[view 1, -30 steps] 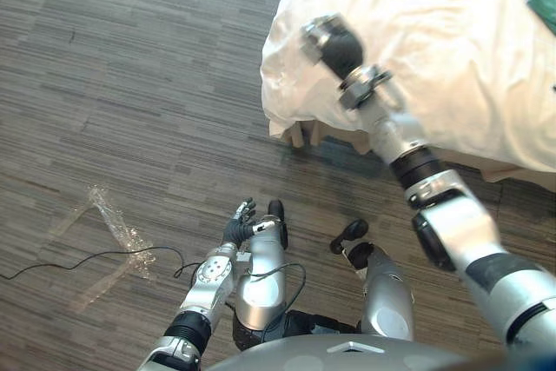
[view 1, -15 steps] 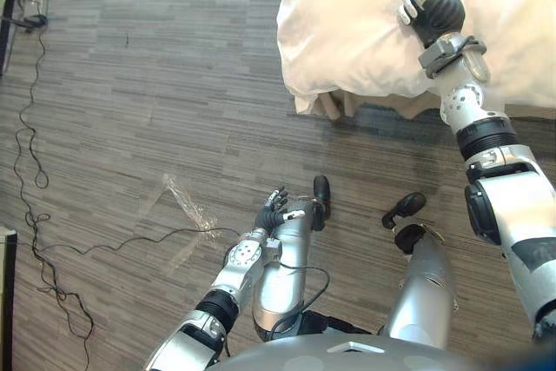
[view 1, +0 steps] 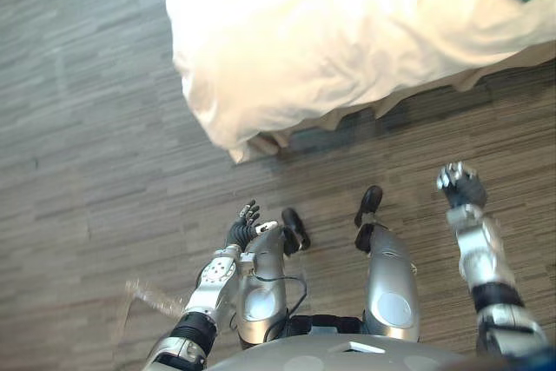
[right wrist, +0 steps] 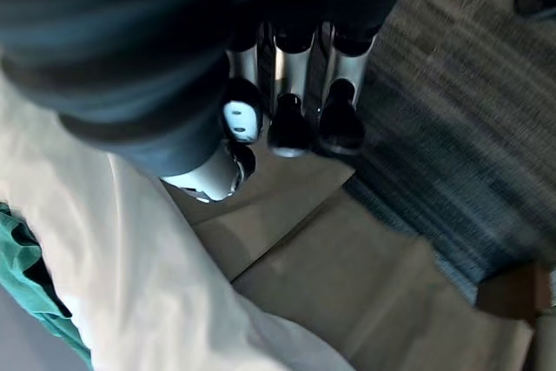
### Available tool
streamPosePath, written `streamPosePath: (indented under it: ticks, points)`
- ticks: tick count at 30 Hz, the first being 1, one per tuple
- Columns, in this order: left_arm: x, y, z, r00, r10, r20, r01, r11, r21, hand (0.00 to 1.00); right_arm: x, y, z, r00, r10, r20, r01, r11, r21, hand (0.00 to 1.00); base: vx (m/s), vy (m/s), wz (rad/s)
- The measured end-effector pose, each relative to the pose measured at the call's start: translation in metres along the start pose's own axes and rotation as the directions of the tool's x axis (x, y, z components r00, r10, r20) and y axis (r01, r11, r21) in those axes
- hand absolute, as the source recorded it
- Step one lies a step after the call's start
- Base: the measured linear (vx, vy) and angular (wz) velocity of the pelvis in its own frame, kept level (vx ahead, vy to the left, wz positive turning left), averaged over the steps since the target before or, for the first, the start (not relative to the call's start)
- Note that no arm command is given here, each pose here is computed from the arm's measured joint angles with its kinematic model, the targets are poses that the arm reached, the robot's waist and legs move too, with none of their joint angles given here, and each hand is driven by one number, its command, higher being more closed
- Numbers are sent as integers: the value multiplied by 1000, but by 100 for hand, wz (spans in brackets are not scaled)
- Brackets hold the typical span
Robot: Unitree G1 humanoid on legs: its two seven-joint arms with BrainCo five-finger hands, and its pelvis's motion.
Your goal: Tidy the bed and pick cloth on bed and put in laundry
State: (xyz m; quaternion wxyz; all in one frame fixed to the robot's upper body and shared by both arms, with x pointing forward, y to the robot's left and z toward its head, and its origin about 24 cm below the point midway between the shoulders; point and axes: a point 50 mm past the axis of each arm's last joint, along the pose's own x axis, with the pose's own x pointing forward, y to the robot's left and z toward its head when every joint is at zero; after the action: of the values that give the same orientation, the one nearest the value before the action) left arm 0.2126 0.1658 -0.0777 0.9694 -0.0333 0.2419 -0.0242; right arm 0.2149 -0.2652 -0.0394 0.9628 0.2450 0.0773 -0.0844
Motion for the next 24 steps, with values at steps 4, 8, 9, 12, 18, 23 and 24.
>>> streamPosePath:
  ticks: [4, 8, 9, 12, 18, 23, 24]
  points:
    - [-1, 1, -8, 999, 1, -48, 3, 997, 75, 0, -30, -1, -47, 985, -20, -172, 7, 997, -77, 0, 170, -56, -18]
    - [-11, 8, -50, 964, 53, -262, -34, 996, 77, 0, -72, -21, -95, 910, -156, -385, 89, 978, -186, 0, 128, -40, -13]
    - [-13, 10, -57, 953, 64, -297, -45, 996, 72, 0, -77, -24, -100, 895, -175, -410, 97, 974, -203, 0, 118, -14, -17]
    - [-26, 16, -83, 898, 106, -427, -88, 994, 61, 0, -100, -34, -118, 839, -243, -486, 142, 961, -236, 0, 55, 5, -19]
    - [-47, 23, -111, 828, 147, -540, -131, 989, 68, 0, -121, -39, -131, 786, -318, -531, 213, 944, -250, 0, -53, 35, -42]
    - [-55, 29, -115, 842, 170, -513, -205, 979, -12, 0, -115, -44, -125, 787, -329, -522, 199, 936, -290, 0, -78, 5, -115]
    - [-57, 28, -117, 840, 169, -515, -207, 978, -17, 0, -113, -45, -124, 790, -326, -519, 190, 935, -298, 0, -198, 103, -208]
